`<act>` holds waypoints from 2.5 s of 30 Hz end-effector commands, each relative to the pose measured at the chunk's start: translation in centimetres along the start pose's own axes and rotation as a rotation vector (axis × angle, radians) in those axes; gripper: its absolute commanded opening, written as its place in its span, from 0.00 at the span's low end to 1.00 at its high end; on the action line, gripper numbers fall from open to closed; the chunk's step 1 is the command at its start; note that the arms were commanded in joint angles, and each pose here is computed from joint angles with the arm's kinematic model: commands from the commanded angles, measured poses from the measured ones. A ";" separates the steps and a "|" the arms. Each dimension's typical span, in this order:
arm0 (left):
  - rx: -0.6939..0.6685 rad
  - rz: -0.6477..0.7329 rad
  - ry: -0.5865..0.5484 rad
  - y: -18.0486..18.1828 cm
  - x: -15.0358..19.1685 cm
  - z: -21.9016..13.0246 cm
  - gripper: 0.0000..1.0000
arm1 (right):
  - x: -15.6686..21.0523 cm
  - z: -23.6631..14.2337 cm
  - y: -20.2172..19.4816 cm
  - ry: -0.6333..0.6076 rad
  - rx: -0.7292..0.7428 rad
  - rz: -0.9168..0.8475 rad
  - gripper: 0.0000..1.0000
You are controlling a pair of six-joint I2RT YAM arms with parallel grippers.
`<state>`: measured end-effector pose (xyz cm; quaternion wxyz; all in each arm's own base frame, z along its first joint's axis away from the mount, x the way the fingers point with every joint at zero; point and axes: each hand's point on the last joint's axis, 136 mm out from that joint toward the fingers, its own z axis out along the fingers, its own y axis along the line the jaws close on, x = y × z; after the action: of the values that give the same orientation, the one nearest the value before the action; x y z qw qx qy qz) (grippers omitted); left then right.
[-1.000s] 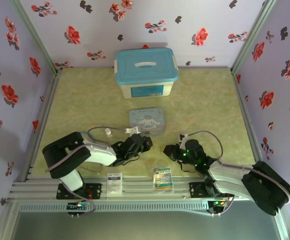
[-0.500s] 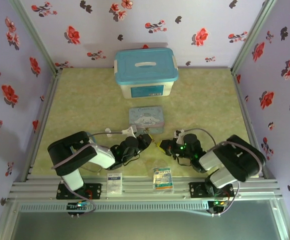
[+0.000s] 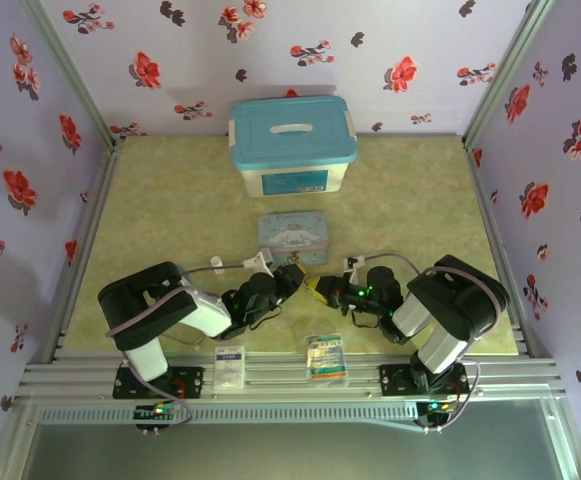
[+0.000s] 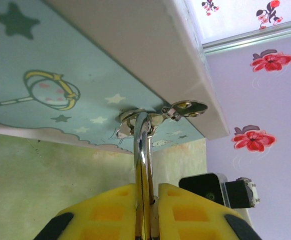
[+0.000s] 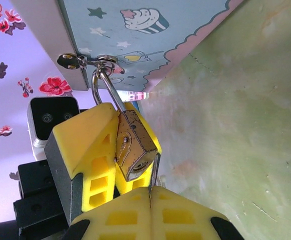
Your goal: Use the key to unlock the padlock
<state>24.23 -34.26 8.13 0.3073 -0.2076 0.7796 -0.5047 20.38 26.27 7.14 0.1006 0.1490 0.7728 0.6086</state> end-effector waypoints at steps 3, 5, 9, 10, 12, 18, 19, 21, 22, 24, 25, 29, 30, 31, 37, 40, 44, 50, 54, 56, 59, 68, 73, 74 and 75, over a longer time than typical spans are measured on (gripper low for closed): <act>0.082 -0.034 -0.064 -2.3 -1.4 0.1 0.00 | 0.1 -0.4 -0.4 -0.016 0.001 -0.027 0.00; 0.079 -0.037 -0.066 -2.2 -1.5 0.2 0.00 | 0.2 -0.7 -0.2 -0.021 -0.005 -0.035 0.00; 0.083 -0.039 -0.072 -2.3 -1.6 0.1 0.00 | 0.1 -1.5 0.2 -0.051 -0.013 -0.061 0.00; 0.087 -0.039 -0.072 -2.5 -1.6 0.1 0.00 | 0.0 -1.6 0.1 -0.058 -0.005 -0.063 0.00; 0.094 -0.035 -0.068 -2.9 -1.5 0.1 0.00 | 0.0 -1.6 0.5 -0.058 -0.012 -0.072 0.00; 0.105 -0.050 -0.064 -3.2 -1.5 0.1 0.00 | -0.2 -1.4 1.4 -0.057 -0.028 -0.099 0.00; 0.109 -0.054 -0.065 -3.4 -1.5 0.1 0.00 | -0.2 -1.4 1.6 -0.057 -0.032 -0.104 0.00; 0.119 -0.065 -0.064 -3.6 -1.6 0.0 0.00 | -0.2 -1.4 1.8 -0.060 -0.041 -0.106 0.00; 0.121 -0.067 -0.066 -3.6 -1.6 0.0 0.00 | -0.2 -1.4 1.9 -0.060 -0.045 -0.106 0.00; 0.122 -0.066 -0.064 -3.7 -1.6 0.0 0.00 | -0.2 -1.5 1.9 -0.063 -0.043 -0.105 0.00; 0.121 -0.064 -0.065 -3.7 -1.6 -0.1 0.00 | -0.2 -1.5 1.8 -0.062 -0.041 -0.105 0.00; 0.126 -0.057 -0.060 -3.9 -1.5 0.0 0.00 | -0.2 -1.4 2.1 -0.062 -0.055 -0.104 0.00; 0.127 -0.058 -0.057 -3.9 -1.5 0.0 0.00 | -0.2 -1.4 2.3 -0.064 -0.061 -0.102 0.00; 0.130 -0.062 -0.055 -4.0 -1.4 0.0 0.00 | -0.4 -1.5 2.4 -0.070 -0.066 -0.105 0.00; 0.127 -0.068 -0.057 -3.6 -1.4 0.0 0.00 | -0.8 -1.2 2.5 -0.086 -0.074 -0.115 0.00; 0.137 -0.083 -0.052 -3.7 -1.3 0.1 0.00 | -0.9 -0.7 2.2 -0.079 -0.067 -0.111 0.00; 0.137 -0.102 -0.048 -3.3 -1.1 0.3 0.00 | -1.1 -0.3 2.2 -0.073 -0.067 -0.119 0.00; 0.126 -0.091 -0.064 -3.0 -1.4 0.1 0.00 | -0.7 -1.1 2.2 -0.082 -0.066 -0.126 0.00; 0.127 -0.090 -0.070 -3.0 -1.5 0.2 0.00 | -0.4 -1.4 1.0 -0.083 -0.036 -0.114 0.00; 0.128 -0.092 -0.070 -3.1 -1.5 0.3 0.00 | -0.4 -1.4 0.9 -0.079 -0.035 -0.108 0.00; 0.134 -0.099 -0.071 -3.2 -1.5 0.2 0.00 | -0.4 -1.3 1.3 -0.077 -0.046 -0.115 0.00; 0.128 -0.096 -0.074 -3.1 -1.5 0.2 0.00 | -0.4 -1.4 2.3 -0.085 -0.069 -0.148 0.00; 0.139 -0.109 -0.066 -3.3 -1.4 0.4 0.00 | -0.6 -0.7 2.7 -0.075 -0.078 -0.153 0.00; 0.143 -0.110 -0.065 -3.5 -1.4 0.4 0.00 | -0.7 -0.5 2.6 -0.075 -0.077 -0.147 0.00; 0.144 -0.111 -0.065 -3.5 -1.4 0.3 0.00 | -0.8 -0.4 2.7 -0.075 -0.078 -0.151 0.00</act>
<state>24.72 -34.48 9.22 0.3059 -0.2341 0.7526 -0.5340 20.69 25.54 8.80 0.1628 0.1268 0.7633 0.6121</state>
